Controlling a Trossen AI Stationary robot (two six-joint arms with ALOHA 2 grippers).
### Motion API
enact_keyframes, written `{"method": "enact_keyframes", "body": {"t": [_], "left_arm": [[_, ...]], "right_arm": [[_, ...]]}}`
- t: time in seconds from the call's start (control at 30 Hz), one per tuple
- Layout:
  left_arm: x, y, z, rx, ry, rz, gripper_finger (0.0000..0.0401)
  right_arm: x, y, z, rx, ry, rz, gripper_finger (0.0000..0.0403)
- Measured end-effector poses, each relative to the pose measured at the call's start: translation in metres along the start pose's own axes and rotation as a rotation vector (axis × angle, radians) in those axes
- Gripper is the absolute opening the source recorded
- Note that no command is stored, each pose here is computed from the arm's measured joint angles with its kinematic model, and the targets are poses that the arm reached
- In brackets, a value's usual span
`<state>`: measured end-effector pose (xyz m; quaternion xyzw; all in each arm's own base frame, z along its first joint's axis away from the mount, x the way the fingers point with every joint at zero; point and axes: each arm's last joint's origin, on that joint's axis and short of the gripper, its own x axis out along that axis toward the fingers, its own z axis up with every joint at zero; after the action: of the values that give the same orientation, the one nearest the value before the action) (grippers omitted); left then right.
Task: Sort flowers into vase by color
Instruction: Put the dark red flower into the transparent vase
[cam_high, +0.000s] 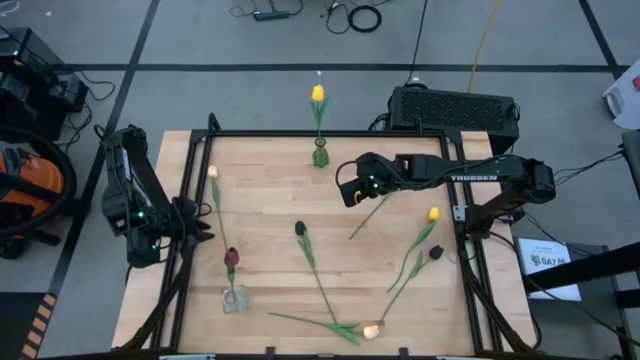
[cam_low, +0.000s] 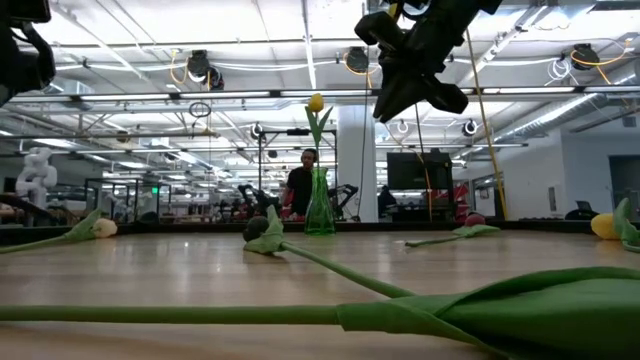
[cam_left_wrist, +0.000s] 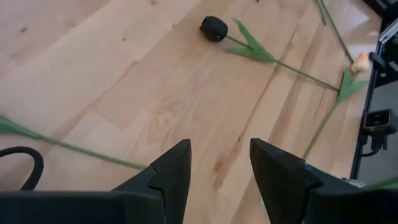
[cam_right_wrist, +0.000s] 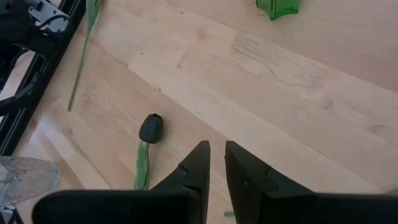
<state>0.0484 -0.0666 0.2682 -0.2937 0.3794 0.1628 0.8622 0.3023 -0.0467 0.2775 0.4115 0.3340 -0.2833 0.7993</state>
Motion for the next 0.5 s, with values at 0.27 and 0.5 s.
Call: {"method": "enact_keyframes", "body": {"t": [0.27,0.5], "left_arm": [[0.000,0.000,-0.001,0.000,0.024,0.005,0.0171],[0.000,0.000,-0.001,0.001,0.024,0.005,0.0171]], "right_arm": [[-0.001,-0.008,0.000,0.117,-0.104,-0.153,0.0043],[-0.005,-0.035,-0.005,0.336,-0.073,-0.399,0.0043]]}}
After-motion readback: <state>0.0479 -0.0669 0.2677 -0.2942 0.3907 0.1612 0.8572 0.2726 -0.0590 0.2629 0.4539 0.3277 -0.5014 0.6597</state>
